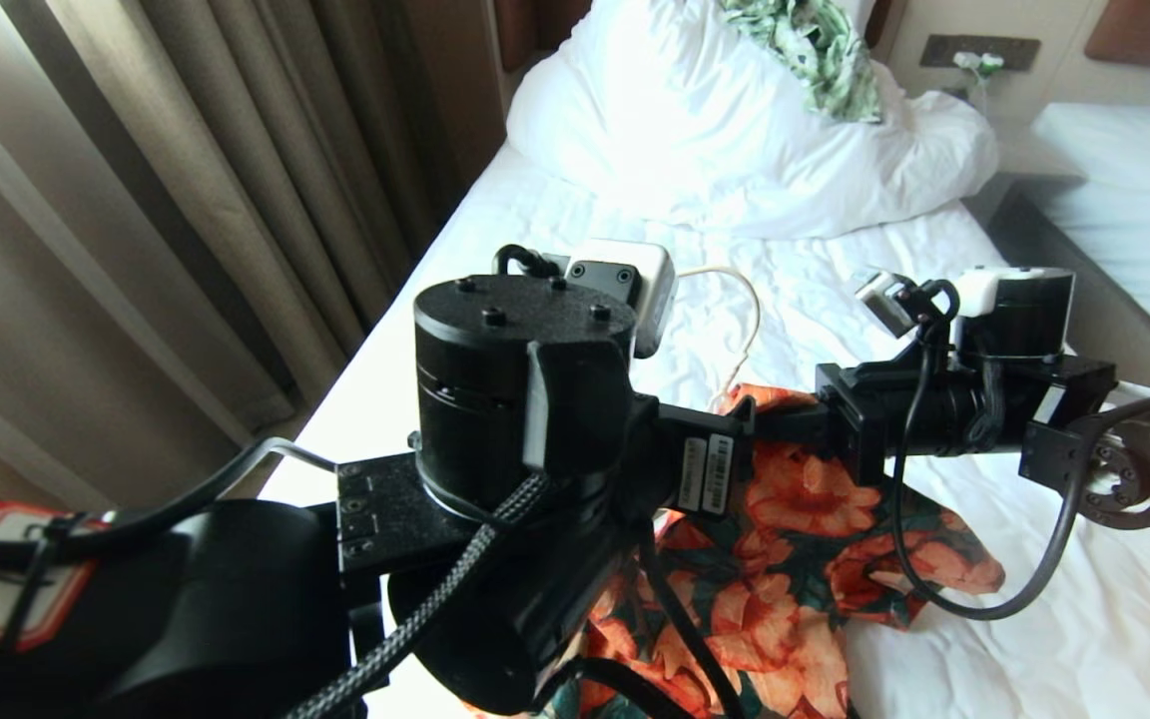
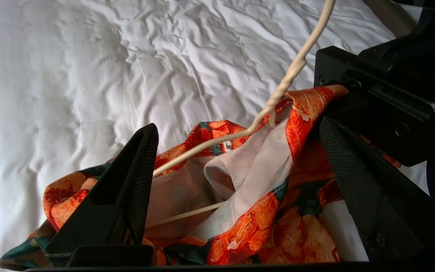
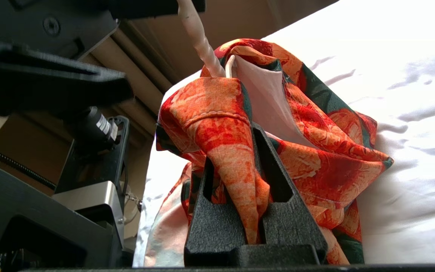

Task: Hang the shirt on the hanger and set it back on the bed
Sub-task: Hook the other side of the shirt onto the hanger

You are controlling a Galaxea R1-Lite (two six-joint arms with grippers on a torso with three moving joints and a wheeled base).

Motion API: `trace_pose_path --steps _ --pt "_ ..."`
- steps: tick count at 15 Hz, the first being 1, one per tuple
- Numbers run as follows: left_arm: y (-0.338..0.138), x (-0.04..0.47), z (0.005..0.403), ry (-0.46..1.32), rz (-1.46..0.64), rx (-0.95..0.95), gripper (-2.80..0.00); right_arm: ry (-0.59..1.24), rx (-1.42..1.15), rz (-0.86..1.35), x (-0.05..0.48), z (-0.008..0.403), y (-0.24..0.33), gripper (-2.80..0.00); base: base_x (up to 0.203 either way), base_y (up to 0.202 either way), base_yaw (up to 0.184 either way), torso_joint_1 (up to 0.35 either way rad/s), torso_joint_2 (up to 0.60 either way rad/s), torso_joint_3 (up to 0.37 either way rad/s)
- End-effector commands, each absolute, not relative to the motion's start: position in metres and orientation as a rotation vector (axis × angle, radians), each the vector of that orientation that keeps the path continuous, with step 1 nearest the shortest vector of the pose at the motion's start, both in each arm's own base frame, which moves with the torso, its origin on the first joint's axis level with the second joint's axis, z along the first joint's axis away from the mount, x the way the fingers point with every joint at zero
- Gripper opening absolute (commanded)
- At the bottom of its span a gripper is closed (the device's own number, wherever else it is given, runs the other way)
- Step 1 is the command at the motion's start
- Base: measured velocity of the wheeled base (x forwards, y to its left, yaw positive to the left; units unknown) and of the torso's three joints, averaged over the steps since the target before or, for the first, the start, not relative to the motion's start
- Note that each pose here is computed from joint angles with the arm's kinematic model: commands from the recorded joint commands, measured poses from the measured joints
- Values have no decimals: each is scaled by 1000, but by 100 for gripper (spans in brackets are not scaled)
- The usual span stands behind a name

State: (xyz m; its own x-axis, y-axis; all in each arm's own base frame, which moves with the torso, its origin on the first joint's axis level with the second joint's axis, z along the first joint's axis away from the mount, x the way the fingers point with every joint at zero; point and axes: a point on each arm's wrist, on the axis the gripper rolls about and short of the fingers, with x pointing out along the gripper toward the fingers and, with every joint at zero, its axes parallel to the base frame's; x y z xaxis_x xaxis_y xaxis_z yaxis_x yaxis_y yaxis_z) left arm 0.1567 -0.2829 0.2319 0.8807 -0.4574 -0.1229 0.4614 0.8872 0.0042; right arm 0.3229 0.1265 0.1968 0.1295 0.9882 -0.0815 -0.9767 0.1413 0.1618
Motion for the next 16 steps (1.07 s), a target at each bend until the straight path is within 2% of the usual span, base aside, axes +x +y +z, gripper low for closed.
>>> trace_pose_path --steps 1,16 --pt "-288 158 228 125 -481 40 0 165 74 1437 321 205 126 -280 0 0 0 0 0 0" --pt "-290 165 243 63 -454 101 0 174 75 1467 311 205 134 -280 0 0 0 0 0 0"
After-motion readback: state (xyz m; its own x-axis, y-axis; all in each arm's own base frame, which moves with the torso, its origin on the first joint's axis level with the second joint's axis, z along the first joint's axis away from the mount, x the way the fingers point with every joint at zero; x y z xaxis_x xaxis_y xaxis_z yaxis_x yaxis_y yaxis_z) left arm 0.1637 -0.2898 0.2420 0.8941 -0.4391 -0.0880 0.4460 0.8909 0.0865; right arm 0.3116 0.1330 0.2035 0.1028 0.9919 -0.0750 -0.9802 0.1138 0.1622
